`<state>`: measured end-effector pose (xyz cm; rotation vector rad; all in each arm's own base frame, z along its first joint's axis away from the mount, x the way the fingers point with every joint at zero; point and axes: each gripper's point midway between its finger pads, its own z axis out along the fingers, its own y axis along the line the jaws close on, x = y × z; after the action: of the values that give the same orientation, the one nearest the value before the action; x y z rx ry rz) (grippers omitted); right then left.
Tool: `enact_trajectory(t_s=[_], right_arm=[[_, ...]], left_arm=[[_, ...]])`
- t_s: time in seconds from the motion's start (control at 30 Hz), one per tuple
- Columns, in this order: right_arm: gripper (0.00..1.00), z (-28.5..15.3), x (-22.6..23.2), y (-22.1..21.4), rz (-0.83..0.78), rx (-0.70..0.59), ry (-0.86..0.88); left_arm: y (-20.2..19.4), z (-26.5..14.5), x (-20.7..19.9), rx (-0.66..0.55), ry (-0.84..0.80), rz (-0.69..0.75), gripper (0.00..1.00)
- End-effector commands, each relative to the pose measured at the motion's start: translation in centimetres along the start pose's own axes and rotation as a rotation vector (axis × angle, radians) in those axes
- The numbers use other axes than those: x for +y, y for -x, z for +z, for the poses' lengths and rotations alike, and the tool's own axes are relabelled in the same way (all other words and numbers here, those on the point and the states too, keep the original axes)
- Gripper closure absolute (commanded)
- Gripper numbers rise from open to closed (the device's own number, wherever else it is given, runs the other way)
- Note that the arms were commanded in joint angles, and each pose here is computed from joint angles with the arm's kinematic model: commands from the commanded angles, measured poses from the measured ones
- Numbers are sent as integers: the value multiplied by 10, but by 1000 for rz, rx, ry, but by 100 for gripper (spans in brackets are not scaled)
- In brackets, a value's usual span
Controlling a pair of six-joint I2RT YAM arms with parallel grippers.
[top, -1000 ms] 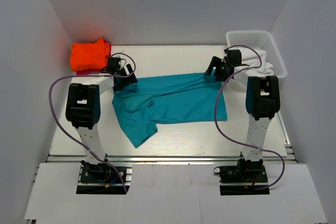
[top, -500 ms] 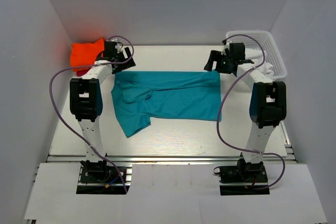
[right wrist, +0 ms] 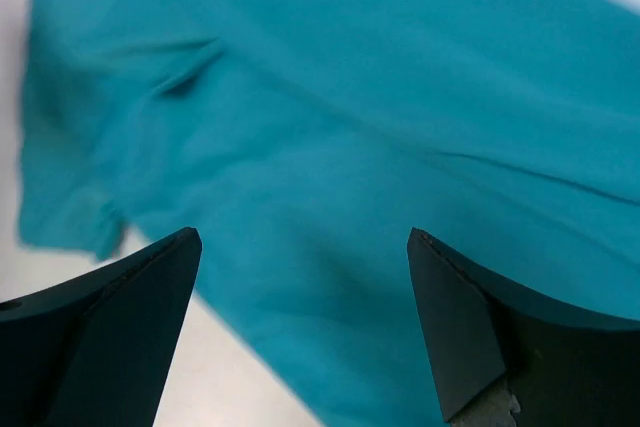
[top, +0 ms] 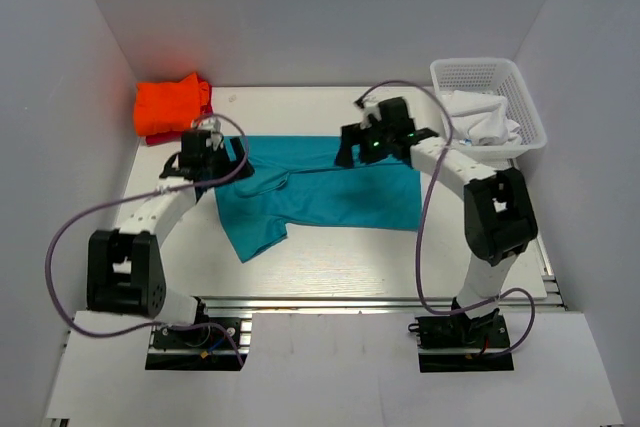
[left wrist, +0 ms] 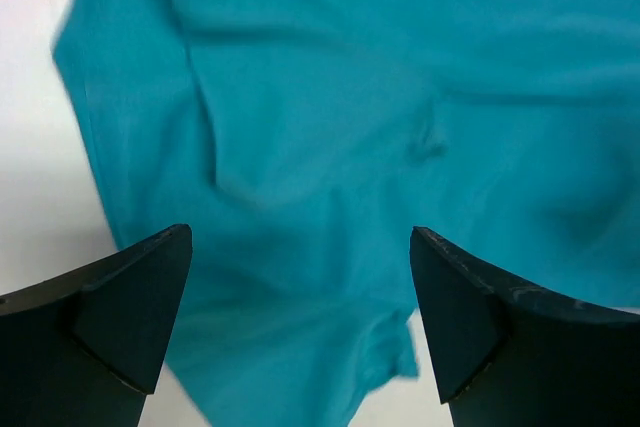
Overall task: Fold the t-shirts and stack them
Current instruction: Fold the flattened tshirt in 1/3 of the way
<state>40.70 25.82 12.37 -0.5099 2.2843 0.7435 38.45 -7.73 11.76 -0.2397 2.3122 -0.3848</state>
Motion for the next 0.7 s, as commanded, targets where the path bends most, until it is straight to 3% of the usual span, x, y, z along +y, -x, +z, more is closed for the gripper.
enact_trajectory(t_s=[0.0, 0.03, 0.27, 0.43, 0.67], right_arm=[[10, 22, 58, -14, -59, 63, 176], [10, 28, 81, -11, -86, 60, 210], [21, 87, 128, -26, -119, 132, 269], [28, 123, 127, -34, -124, 148, 207], [45, 151, 129, -30, -91, 151, 165]], left_arm=[[-13, -14, -8, -48, -83, -1, 0], [-10, -21, -10, -76, -94, 4, 0], [-17, -27, -7, -75, -84, -7, 0], [-22, -27, -5, -55, -76, -1, 0], [-37, -27, -1, -20, -76, -5, 0]])
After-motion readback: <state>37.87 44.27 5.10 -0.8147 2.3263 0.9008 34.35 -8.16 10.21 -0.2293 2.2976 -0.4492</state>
